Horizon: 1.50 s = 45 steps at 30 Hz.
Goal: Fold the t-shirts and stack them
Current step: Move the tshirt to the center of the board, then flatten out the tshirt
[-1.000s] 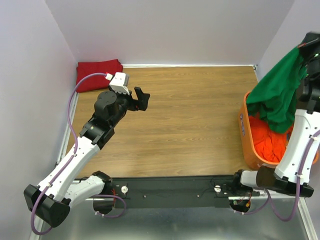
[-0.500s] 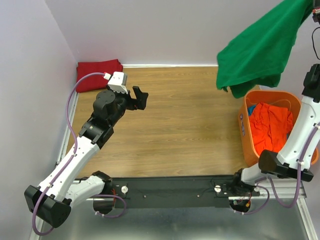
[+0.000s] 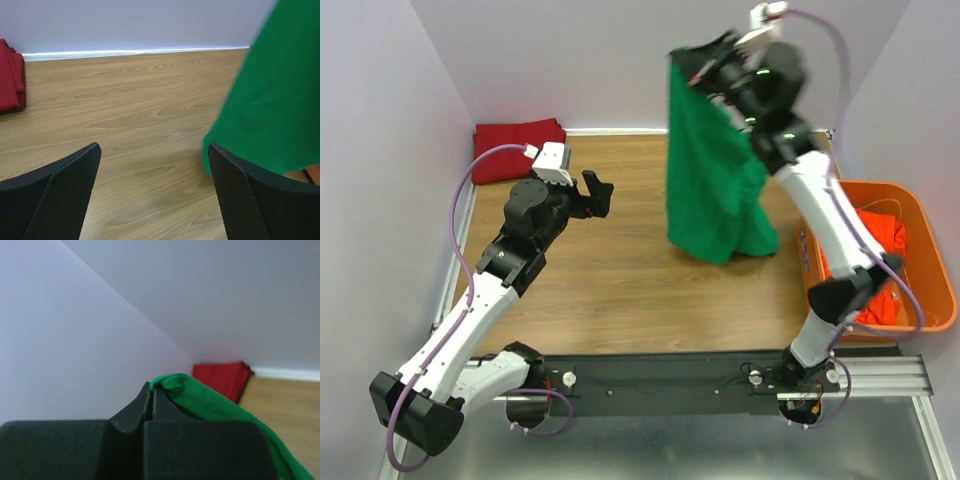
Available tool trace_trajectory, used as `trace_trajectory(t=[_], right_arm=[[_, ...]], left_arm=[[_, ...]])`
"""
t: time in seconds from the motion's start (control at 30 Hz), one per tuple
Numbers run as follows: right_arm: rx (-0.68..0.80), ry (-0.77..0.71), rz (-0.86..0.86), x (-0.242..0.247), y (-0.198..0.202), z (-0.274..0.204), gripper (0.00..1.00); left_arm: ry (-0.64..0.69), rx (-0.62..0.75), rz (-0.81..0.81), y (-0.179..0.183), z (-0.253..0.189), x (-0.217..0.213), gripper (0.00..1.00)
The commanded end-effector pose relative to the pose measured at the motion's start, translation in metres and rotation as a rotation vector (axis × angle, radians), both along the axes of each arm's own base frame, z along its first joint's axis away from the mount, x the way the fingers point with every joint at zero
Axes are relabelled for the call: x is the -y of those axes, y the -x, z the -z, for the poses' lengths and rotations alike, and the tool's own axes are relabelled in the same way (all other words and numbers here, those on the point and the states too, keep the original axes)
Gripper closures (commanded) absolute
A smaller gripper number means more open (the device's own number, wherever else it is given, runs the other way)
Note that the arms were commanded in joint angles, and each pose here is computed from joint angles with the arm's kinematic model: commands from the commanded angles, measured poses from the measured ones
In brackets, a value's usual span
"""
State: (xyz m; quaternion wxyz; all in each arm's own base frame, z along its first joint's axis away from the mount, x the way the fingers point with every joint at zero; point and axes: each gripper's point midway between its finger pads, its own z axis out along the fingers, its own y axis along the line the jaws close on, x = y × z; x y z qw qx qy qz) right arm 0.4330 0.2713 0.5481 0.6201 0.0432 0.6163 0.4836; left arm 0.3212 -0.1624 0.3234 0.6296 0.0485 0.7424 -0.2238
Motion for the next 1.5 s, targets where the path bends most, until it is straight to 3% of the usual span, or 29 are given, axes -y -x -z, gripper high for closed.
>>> trace_trajectory(t=[0.0, 0.03, 0.07, 0.1, 0.17, 0.23, 0.27, 0.3, 0.43, 0.53, 0.67, 0.77, 0.83, 1.03, 1.47], right_arm=[[-0.153, 0.254, 0.134, -0.05, -0.04, 0.111, 0.99], [-0.195, 0.291, 0.133, -0.06, -0.047, 0.136, 0.99], [-0.232, 0.345, 0.141, -0.066, -0.052, 0.162, 0.72], [-0.283, 0.407, 0.179, -0.07, -0.068, 0.2, 0.55], [-0.335, 0.529, 0.233, -0.067, -0.075, 0.237, 0.3], [-0.397, 0.607, 0.263, -0.061, -0.078, 0.268, 0.22], [-0.406, 0.619, 0.291, -0.053, -0.077, 0.271, 0.1], [-0.409, 0.62, 0.358, -0.037, -0.073, 0.264, 0.07], [-0.512, 0.716, 0.476, 0.023, -0.049, 0.306, 0.05], [-0.604, 0.689, 0.461, 0.047, -0.026, 0.335, 0.06], [-0.748, 0.758, 0.337, 0.058, 0.03, 0.416, 0.19], [-0.797, 0.726, 0.246, 0.051, 0.052, 0.449, 0.3], [-0.824, 0.716, 0.167, 0.041, 0.071, 0.469, 0.32], [-0.824, 0.694, 0.105, 0.018, 0.084, 0.481, 0.33], [-0.847, 0.687, 0.109, 0.002, 0.072, 0.504, 0.32]], left_arm=[[0.006, 0.003, -0.055, -0.003, 0.0, -0.01, 0.05], [0.005, -0.006, -0.061, -0.003, 0.002, -0.011, 0.05], [0.015, -0.007, -0.076, -0.003, 0.0, -0.014, 0.05], [0.02, -0.008, -0.083, -0.002, 0.0, -0.015, 0.05], [0.033, -0.015, -0.1, 0.0, 0.001, -0.018, 0.06], [0.048, -0.029, -0.113, 0.0, 0.006, -0.02, 0.09], [0.055, -0.042, -0.114, 0.0, 0.01, -0.019, 0.1], [0.073, -0.06, -0.111, -0.001, 0.014, -0.016, 0.12], [0.106, -0.185, -0.077, -0.005, 0.056, 0.0, 0.26], [0.122, -0.278, -0.083, -0.006, 0.097, 0.009, 0.33], [0.123, -0.397, -0.146, -0.002, 0.158, 0.01, 0.37], [0.129, -0.421, -0.161, -0.003, 0.18, 0.016, 0.39], [0.121, -0.436, -0.173, -0.007, 0.191, 0.019, 0.39], [0.119, -0.428, -0.196, -0.033, 0.195, 0.029, 0.39], [0.052, -0.489, -0.298, -0.075, 0.236, 0.036, 0.43]])
